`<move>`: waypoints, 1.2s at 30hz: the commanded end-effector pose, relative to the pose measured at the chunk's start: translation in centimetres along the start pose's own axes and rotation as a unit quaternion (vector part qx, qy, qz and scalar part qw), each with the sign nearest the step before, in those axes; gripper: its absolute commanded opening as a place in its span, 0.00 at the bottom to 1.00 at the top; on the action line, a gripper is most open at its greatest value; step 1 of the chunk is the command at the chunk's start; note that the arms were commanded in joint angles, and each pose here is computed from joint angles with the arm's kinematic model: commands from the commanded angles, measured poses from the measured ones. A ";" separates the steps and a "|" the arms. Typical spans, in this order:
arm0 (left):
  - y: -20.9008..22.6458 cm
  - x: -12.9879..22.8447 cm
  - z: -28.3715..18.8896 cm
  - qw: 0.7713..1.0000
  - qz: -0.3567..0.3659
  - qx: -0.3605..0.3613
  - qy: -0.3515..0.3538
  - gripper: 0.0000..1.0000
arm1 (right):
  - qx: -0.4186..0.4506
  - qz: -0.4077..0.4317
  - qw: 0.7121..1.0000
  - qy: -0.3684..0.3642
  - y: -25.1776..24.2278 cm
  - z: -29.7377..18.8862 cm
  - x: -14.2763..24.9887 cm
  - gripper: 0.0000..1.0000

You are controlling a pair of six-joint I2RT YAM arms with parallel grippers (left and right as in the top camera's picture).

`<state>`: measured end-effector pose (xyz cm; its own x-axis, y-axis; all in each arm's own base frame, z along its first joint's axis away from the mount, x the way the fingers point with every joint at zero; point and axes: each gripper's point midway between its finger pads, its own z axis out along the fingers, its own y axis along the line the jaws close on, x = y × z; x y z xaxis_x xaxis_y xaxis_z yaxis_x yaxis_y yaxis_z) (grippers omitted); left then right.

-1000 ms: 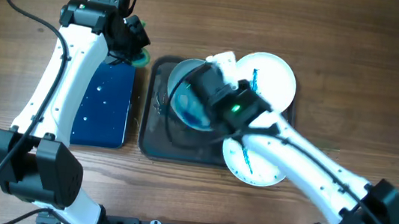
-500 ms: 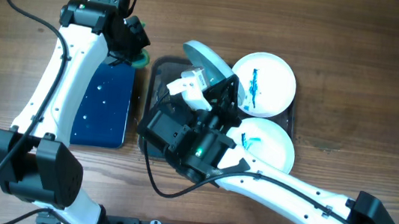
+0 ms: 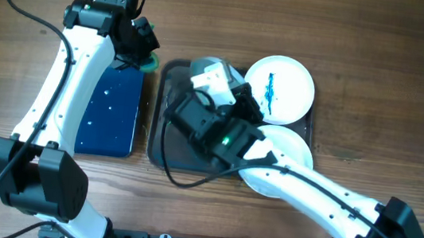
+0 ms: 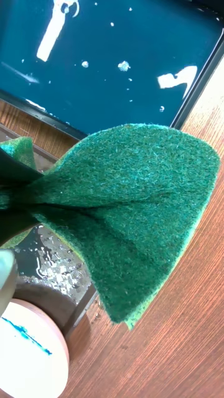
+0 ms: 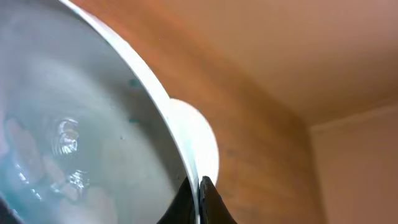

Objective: Clean dirty plates on tray and stack at the side
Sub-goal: 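Lift the scrubbed plate with right gripper and carry it right, then set the plate down right of the tray and release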

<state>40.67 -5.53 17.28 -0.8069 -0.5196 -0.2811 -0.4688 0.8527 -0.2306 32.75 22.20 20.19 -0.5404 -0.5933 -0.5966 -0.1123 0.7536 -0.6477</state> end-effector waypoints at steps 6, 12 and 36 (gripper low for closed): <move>-1.0 0.3 -0.2 1.000 0.019 0.012 -0.002 0.04 | -0.317 0.249 0.905 0.139 -0.3 3.4 1.4 0.04; -5.5 1.5 -0.4 0.996 0.061 0.060 -0.018 0.04 | -0.234 0.504 0.799 0.228 -16.1 8.8 10.3 0.04; -8.5 4.0 2.4 0.993 0.102 0.063 0.003 0.04 | -0.284 0.509 0.766 0.272 -15.8 15.5 19.2 0.55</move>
<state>41.96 -14.92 15.70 -0.8796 -0.3549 -0.3167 -0.2692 0.9203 -0.2838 32.53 -10.27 6.77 -0.7400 0.6516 -0.1665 0.6114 0.7549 0.2373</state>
